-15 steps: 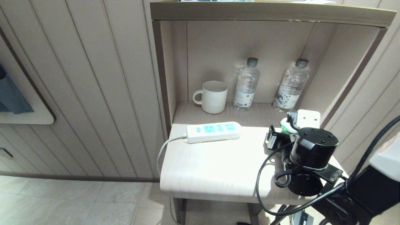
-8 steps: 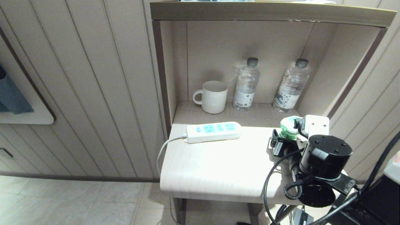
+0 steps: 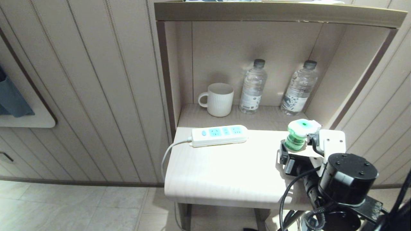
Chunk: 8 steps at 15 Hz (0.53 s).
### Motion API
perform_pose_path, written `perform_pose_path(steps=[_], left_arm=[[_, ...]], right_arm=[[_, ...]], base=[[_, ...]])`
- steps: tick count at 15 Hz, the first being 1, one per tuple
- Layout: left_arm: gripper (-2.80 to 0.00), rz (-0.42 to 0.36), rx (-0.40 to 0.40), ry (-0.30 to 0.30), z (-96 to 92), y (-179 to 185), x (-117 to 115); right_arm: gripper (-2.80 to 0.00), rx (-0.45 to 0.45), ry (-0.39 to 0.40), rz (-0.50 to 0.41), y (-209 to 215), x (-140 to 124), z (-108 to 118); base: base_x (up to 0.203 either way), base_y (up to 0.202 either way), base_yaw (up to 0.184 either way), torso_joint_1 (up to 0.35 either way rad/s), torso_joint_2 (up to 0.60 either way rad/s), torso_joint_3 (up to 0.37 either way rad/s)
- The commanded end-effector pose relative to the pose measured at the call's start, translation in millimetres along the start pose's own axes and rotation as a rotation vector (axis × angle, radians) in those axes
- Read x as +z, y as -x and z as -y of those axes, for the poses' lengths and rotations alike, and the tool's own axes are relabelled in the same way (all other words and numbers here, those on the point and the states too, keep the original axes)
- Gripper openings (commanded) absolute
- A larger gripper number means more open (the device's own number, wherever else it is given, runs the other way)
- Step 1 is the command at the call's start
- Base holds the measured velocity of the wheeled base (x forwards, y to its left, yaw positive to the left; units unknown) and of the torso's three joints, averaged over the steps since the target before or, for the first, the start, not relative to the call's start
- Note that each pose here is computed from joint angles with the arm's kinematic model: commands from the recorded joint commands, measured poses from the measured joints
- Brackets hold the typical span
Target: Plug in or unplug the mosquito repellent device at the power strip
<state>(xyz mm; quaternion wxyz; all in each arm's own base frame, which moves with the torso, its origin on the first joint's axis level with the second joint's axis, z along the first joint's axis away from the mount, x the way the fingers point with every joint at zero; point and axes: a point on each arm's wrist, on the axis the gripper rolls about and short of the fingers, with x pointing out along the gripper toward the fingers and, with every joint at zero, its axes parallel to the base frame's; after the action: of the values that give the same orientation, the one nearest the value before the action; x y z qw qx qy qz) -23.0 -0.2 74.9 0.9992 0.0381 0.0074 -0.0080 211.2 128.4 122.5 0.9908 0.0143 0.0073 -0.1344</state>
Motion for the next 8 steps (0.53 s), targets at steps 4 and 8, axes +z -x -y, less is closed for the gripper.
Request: perform_pose_path(steps=[4,8], left_arm=[[-2.8,0.0,0.0,0.0,0.0,0,0],[-2.8,0.0,0.0,0.0,0.0,0,0]], right_arm=[[0.0,0.01,-0.024,0.019,32,12,31],[0.0,0.027,-0.011,0.032,54,16,57]], base=[[0.0,0.0,0.0,0.0,0.0,0.0],[0.0,0.0,0.0,0.0,0.0,0.0]])
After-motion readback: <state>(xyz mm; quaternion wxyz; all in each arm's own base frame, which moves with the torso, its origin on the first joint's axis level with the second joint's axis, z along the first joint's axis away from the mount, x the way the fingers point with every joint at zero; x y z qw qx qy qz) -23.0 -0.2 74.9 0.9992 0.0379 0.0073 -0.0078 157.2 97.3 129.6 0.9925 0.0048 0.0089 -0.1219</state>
